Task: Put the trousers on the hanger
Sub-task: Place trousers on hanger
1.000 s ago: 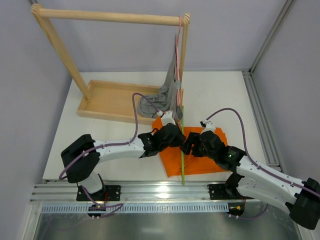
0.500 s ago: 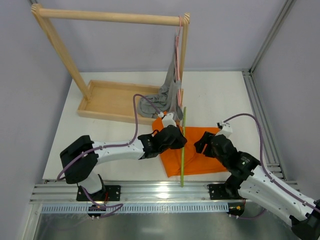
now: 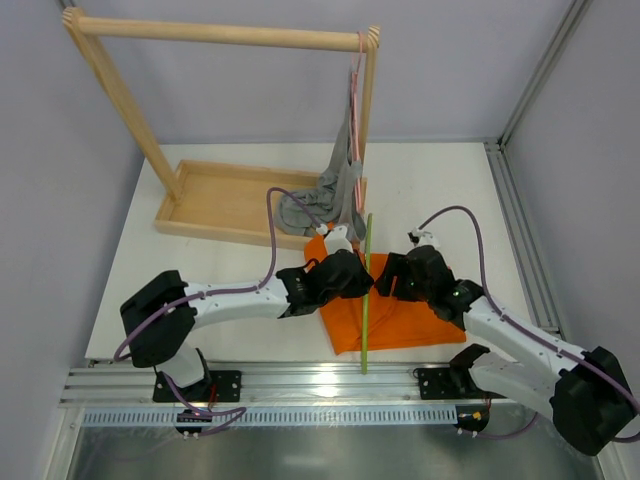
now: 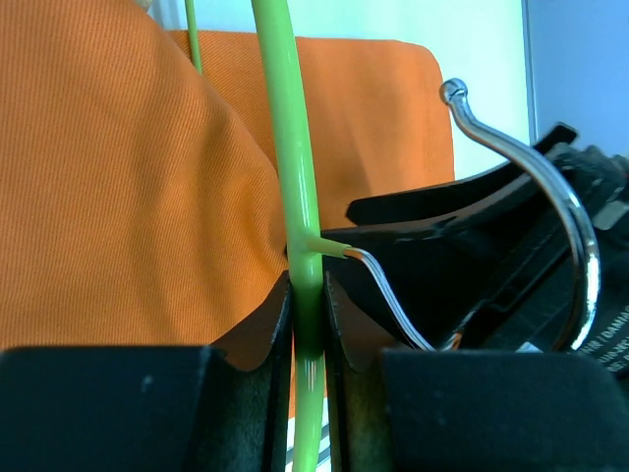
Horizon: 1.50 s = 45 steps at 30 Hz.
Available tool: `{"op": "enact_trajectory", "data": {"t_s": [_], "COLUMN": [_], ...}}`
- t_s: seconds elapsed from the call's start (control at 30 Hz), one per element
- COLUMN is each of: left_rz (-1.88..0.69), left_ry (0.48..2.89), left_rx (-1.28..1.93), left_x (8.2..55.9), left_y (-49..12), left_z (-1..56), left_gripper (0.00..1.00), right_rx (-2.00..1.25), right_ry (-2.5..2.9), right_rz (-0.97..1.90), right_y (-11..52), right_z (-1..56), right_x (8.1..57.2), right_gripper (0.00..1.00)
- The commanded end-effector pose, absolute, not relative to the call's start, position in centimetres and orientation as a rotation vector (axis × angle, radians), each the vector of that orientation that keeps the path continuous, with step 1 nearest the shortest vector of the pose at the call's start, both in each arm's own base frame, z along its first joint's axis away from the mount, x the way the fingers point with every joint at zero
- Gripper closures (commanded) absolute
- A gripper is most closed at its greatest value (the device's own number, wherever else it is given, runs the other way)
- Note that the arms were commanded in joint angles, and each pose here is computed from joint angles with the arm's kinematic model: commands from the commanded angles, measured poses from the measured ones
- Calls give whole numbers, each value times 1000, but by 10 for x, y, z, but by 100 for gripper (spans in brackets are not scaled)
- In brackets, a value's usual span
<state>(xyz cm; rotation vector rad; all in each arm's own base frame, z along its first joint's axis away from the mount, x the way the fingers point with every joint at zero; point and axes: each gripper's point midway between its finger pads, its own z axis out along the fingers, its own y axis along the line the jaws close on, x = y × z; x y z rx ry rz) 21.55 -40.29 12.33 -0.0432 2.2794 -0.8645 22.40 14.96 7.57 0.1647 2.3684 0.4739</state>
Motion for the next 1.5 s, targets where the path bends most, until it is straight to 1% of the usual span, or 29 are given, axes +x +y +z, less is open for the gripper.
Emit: {"op": "enact_trajectory", "data": {"t_s": [0.0, 0.23, 0.37, 0.5, 0.53, 0.57, 0.6, 0.67, 0.7, 0.73, 0.77, 0.83, 0.9, 0.93, 1.0, 1.03, 1.13, 1.33, 1.43, 1.47], "left_rz": [-794, -804, -818, -797, -794, -794, -797, -800, -797, -798, -791, -778, -771, -762, -743, -718, -705, -665, -666, -677], "left_ry": [2300, 2307, 2308, 2303, 2306, 2307, 2307, 2316, 2320, 2323, 2327, 2334, 2340, 2341, 2341, 2348, 2350, 2374, 2373, 2366], "left_rx": [-30, -42, -37, -75, -88, -94, -91, -89, -89, -86, -88, -106, -116, -122, -134, -144, -159, -163, -170, -170], "left_x": [217, 216, 214, 218, 218, 219, 219, 218, 218, 217, 217, 216, 216, 216, 217, 217, 217, 214, 214, 215], "left_y": [-398, -398, -399, -396, -395, -396, -396, -398, -398, -398, -397, -394, -391, -389, -386, -381, -378, -371, -370, -371], "left_z": [117, 113, 113, 113, 112, 111, 111, 111, 110, 110, 108, 106, 104, 104, 105, 102, 101, 92, 88, 89], "left_gripper": [100, 100, 100, 100, 100, 100, 100, 100, 100, 100, 100, 100, 100, 100, 100, 100, 100, 100, 100, 100], "right_rx": [33, 53, 18, -6, 5, 21, 33, 79, 85, 99, 135, 202, 340, 408, 549, 599, 733, 852, 864, 871], "right_ry": [2309, 2283, 2284, 2330, 2305, 2305, 2300, 2300, 2305, 2316, 2339, 2410, 2448, 2491, 2477, 2504, 2479, 2417, 2424, 2444], "right_rz": [652, 551, 578, 546, 561, 568, 569, 581, 600, 599, 606, 556, 478, 338, 281, 210, 124, 3, 79, 76], "right_y": [180, 170, 177, 177, 180, 179, 179, 175, 176, 173, 171, 158, 142, 121, 107, 96, 79, 54, 61, 60], "right_z": [89, 81, 73, 58, 62, 61, 61, 62, 63, 63, 61, 52, 46, 36, 38, 33, 37, 53, 49, 39], "right_x": [232, 251, 255, 256, 260, 259, 259, 254, 250, 244, 238, 222, 213, 202, 196, 185, 176, 166, 162, 155], "right_gripper": [30, 30, 30, 31, 31, 35, 43, 62, 78, 86, 96, 96, 96, 96, 96, 96, 96, 96, 96, 96]}}
